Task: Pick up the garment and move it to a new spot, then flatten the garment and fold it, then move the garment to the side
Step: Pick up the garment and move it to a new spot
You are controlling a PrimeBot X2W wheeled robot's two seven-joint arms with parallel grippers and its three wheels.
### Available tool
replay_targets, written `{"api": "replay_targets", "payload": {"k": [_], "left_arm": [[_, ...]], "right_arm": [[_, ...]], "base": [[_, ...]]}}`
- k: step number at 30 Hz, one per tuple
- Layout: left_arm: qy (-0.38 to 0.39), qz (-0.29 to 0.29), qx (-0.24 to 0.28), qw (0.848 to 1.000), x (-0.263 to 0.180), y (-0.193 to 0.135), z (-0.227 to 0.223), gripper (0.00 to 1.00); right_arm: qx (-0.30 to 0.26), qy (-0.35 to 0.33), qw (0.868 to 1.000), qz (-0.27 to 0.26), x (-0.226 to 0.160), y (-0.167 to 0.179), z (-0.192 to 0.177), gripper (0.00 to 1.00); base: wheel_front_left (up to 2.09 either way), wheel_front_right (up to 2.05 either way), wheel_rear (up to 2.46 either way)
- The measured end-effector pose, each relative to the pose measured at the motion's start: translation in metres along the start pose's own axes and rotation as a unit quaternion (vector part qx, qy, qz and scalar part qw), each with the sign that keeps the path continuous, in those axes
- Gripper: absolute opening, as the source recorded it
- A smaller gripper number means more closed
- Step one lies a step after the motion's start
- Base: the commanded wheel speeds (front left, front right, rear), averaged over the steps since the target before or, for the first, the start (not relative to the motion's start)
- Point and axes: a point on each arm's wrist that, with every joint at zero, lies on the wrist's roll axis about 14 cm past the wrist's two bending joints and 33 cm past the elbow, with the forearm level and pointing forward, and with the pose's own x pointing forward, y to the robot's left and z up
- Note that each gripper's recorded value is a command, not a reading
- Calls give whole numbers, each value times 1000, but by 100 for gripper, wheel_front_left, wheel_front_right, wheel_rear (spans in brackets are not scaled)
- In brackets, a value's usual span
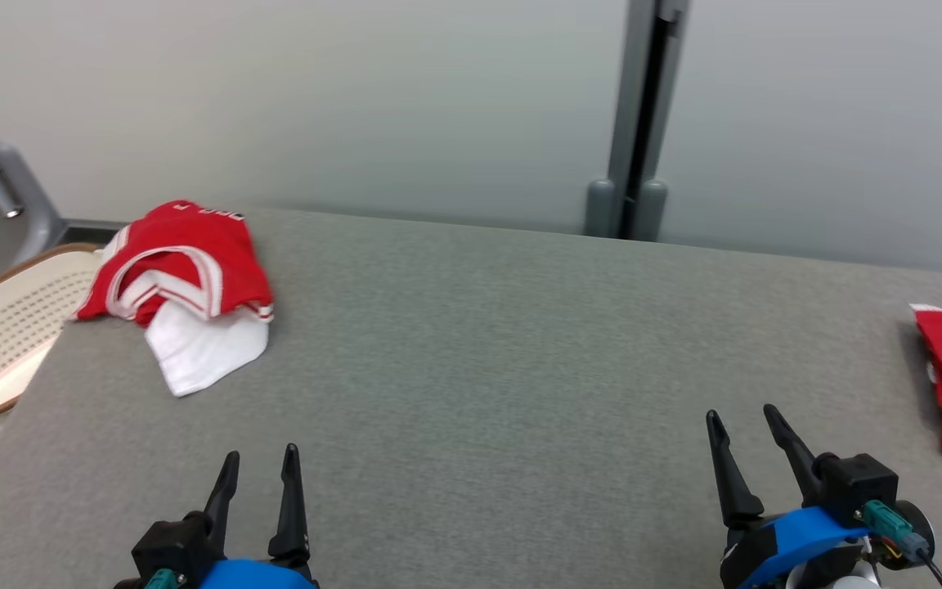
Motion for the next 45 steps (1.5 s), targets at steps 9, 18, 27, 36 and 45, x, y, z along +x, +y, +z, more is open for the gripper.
{"api": "replay_targets", "payload": {"k": [9, 18, 27, 36, 45], "left_arm": [[-60, 130, -2, 990, -58, 79, 29, 100], [-58, 206, -13, 977, -100, 114, 24, 100], [-55, 214, -16, 975, -95, 117, 26, 100], [-131, 160, 127, 970, -18, 140, 150, 100], [-93, 112, 150, 978, 105, 135, 200, 100]], "right_arm": [[2, -1, 989, 145, 33, 102, 6, 100], [8, 30, 973, 228, 40, 161, -14, 100], [5, 32, 972, 234, 51, 165, -17, 100], [-21, 16, 980, 197, 86, 136, -10, 100], [-33, 28, 985, 165, 115, 106, -21, 100]], "base": [[0, 0, 0], [0, 0, 0], [0, 0, 0], [0, 0, 0], [0, 0, 0]]}}
